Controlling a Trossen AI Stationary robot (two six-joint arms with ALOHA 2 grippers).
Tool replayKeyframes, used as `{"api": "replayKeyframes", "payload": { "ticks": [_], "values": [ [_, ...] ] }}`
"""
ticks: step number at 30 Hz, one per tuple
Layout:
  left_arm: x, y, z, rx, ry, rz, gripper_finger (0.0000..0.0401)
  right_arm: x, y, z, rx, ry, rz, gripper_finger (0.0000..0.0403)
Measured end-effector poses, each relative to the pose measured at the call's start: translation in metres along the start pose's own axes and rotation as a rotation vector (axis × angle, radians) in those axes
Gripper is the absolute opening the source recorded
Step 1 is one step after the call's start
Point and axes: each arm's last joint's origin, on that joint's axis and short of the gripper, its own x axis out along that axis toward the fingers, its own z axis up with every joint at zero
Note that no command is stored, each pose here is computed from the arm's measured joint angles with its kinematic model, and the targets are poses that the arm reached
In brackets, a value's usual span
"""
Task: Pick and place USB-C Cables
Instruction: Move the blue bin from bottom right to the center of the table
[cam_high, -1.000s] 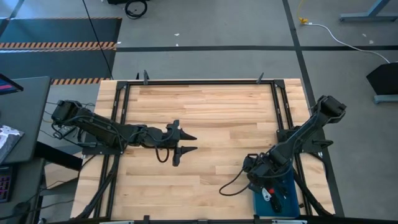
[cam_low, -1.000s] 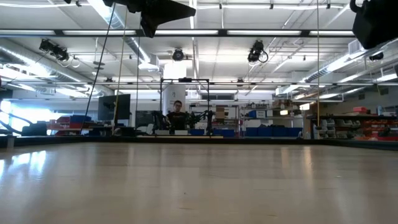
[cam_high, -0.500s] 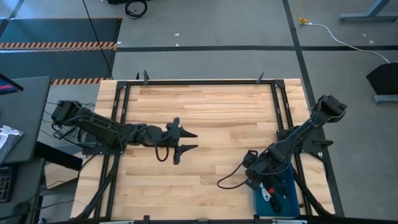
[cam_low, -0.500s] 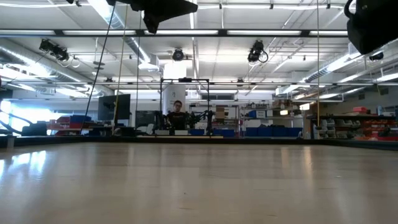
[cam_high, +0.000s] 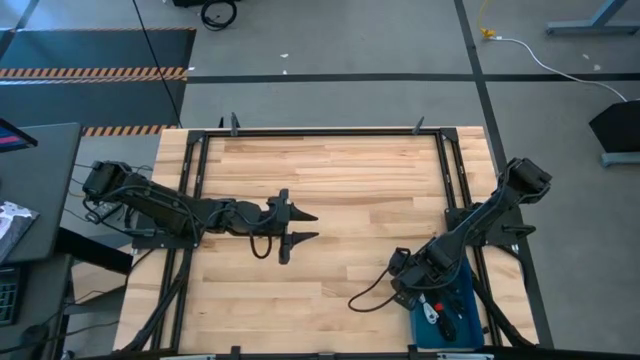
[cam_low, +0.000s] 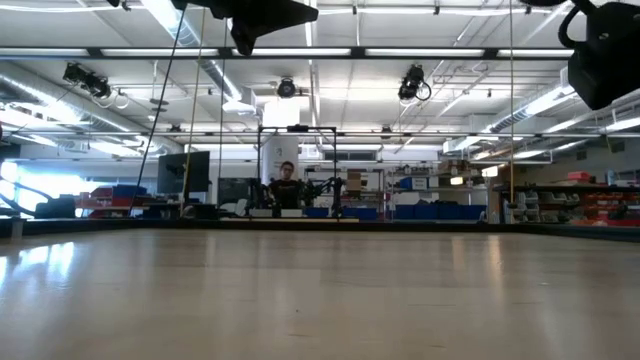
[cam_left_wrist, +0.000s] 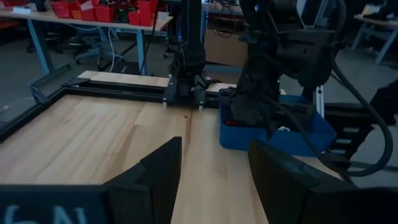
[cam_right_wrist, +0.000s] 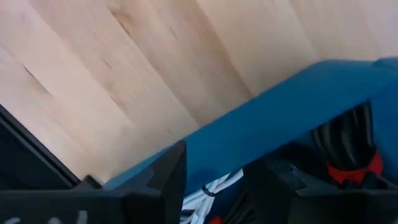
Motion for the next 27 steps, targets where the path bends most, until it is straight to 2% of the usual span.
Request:
{"api": "replayKeyframes", "payload": {
  "ticks": [4,13,20,27],
  "values": [
    [0.0,-0.001,0.0,-0.029,0.001,-0.003,0.0192,0.0,0.0,0.0,-0.043,-0.027,-0.011,0.0133],
    [-0.002,-0.007,-0.001,-0.077,0.002,-0.025,0.0192,-0.001,0.003,0.004,-0.111,-0.055,0.024,0.0026],
    [-0.002,-0.007,0.007,-0.101,-0.072,-0.034,0.0192,-0.003,0.01,0.015,-0.23,-0.139,0.099,0.0014],
    [-0.003,-0.011,0.006,-0.105,-0.068,-0.049,0.0192,-0.005,0.011,0.03,-0.365,-0.202,0.137,0.001]
  ]
}}
